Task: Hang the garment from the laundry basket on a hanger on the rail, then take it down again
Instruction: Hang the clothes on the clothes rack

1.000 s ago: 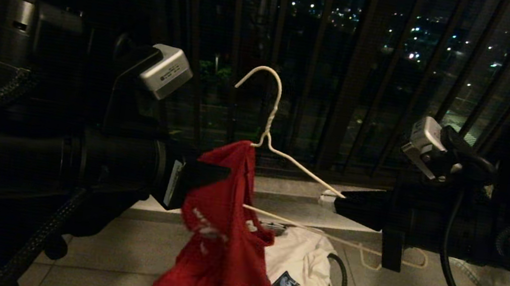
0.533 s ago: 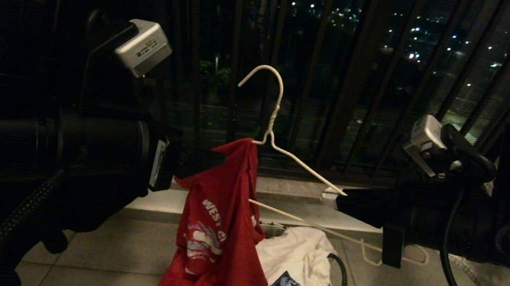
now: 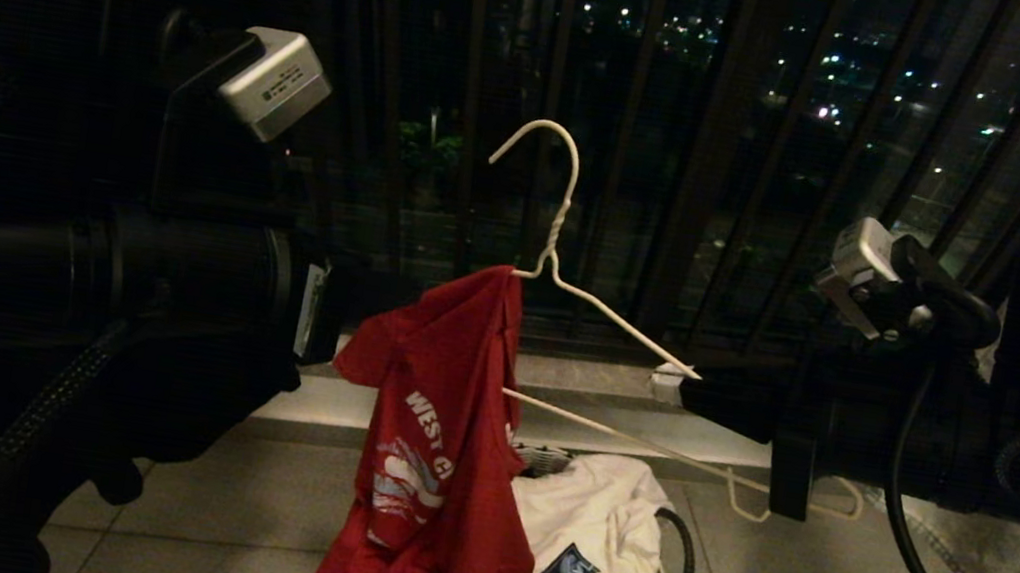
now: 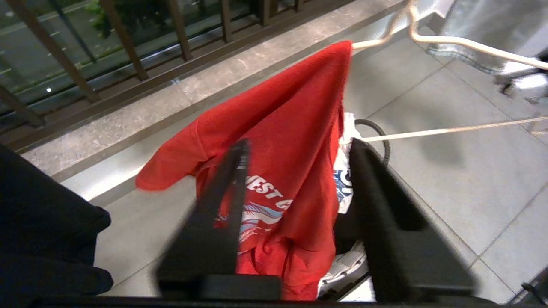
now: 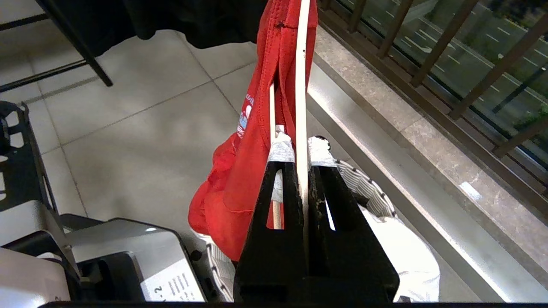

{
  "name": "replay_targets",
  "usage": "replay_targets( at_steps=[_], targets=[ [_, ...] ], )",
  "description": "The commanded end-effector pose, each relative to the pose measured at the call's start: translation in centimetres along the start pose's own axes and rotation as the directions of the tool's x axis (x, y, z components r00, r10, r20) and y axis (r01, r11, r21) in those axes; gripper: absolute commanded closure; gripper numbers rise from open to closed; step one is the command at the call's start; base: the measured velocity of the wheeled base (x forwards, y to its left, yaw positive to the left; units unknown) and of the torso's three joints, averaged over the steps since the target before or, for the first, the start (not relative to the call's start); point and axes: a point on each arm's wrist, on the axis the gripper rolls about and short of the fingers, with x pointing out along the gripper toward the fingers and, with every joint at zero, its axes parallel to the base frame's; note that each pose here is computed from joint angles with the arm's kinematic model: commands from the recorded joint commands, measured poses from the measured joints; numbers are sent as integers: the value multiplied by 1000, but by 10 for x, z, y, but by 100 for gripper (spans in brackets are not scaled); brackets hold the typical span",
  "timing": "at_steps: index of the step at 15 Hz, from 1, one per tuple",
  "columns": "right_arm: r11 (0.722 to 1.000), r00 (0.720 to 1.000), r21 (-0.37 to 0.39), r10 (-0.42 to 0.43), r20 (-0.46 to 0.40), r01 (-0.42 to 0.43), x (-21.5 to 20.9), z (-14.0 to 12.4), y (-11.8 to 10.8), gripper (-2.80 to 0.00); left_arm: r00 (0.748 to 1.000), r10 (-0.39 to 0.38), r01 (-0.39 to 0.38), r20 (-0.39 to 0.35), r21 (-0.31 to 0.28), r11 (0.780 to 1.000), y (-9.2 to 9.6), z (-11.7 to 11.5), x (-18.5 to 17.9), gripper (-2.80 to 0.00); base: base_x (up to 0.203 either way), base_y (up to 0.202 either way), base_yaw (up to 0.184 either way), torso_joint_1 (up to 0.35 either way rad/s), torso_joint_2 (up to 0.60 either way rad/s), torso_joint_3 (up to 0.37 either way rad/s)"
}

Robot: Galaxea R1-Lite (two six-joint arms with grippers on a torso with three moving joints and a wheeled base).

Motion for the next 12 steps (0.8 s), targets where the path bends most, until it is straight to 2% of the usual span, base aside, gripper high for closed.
replay_targets(
  at_steps=[1,3,5,7,9,11,12],
  targets=[
    [1000,1000,-4,-1,7,1,-1,2,0,0,1000,10,-10,-19,-3,1000,2,-3,8,0,0,0,0,0,0,0],
    [1000,1000,21,-4,20,3,-2,5,-1,0,999,26,-26,-32,-4,1000,3,-4,14,0,0,0,0,0,0,0],
    [996,999,88,-13,51,9,-5,15,-2,0,998,31,-31,-50,-3,1000,3,-3,30,0,0,0,0,0,0,0],
    [996,998,86,-17,62,12,-7,18,-2,0,998,31,-31,-58,-4,999,2,-1,45,0,0,0,0,0,0,0],
    [994,996,109,-22,84,13,-10,25,-2,0,996,16,-16,-83,5,1000,-11,-4,60,0,0,0,0,0,0,0],
    [991,995,132,-27,99,14,-12,29,-2,0,996,34,-33,-88,18,999,-21,-3,73,0,0,0,0,0,0,0],
    [991,994,130,-29,108,14,-14,32,-2,0,996,33,-31,-84,20,999,-24,-2,75,-280,0,0,0,0,0,0]
  ],
)
